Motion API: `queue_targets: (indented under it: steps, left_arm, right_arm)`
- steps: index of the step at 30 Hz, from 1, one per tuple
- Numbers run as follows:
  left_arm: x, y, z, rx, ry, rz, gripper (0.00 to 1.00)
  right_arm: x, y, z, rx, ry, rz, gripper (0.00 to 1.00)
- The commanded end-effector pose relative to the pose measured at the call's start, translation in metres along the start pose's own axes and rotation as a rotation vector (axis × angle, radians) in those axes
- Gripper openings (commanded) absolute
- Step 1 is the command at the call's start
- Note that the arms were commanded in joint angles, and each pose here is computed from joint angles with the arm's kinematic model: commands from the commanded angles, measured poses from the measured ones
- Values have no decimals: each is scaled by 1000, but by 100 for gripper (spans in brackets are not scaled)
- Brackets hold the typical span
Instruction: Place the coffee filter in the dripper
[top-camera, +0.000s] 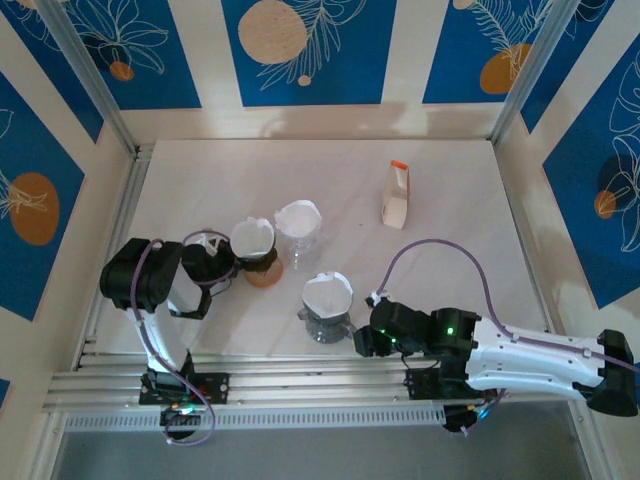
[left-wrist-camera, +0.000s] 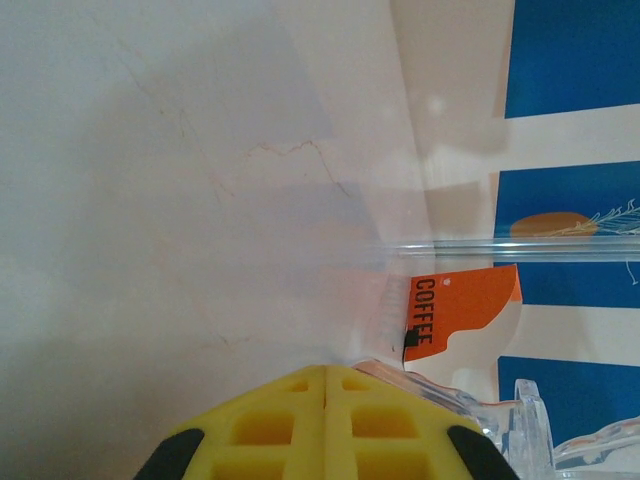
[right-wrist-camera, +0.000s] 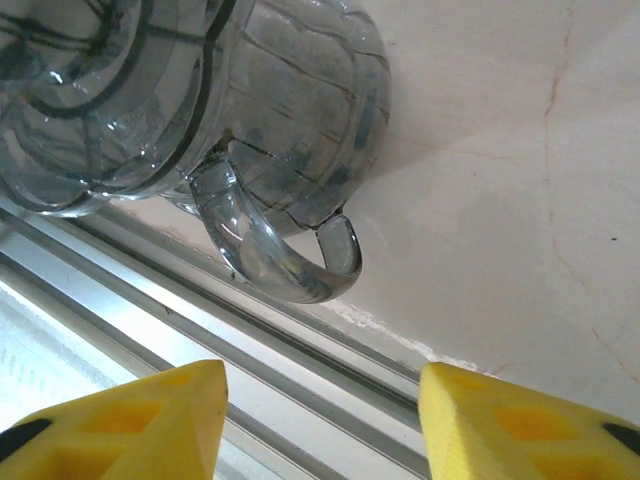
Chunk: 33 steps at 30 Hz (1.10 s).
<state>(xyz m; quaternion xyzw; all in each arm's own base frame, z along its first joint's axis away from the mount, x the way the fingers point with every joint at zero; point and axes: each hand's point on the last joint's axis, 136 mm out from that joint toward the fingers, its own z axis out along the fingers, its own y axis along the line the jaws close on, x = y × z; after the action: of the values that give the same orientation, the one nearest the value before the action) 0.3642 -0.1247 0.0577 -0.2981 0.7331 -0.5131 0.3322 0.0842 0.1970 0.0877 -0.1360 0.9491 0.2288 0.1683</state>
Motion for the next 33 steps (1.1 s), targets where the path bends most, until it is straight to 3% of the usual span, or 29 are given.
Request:
queue_targets:
  steps: [1, 10, 33]
  left_arm:
    - [-6, -7, -4, 15, -27, 28, 0]
    - [-7, -8, -5, 14, -25, 28, 0]
    - [-9, 0, -9, -9, -36, 18, 0]
  right_arm:
    - [4, 6, 7, -34, 9, 7, 44]
    - [-4, 12, 28, -18, 2, -21, 28]
    - [-73, 36, 73, -57, -63, -33, 24]
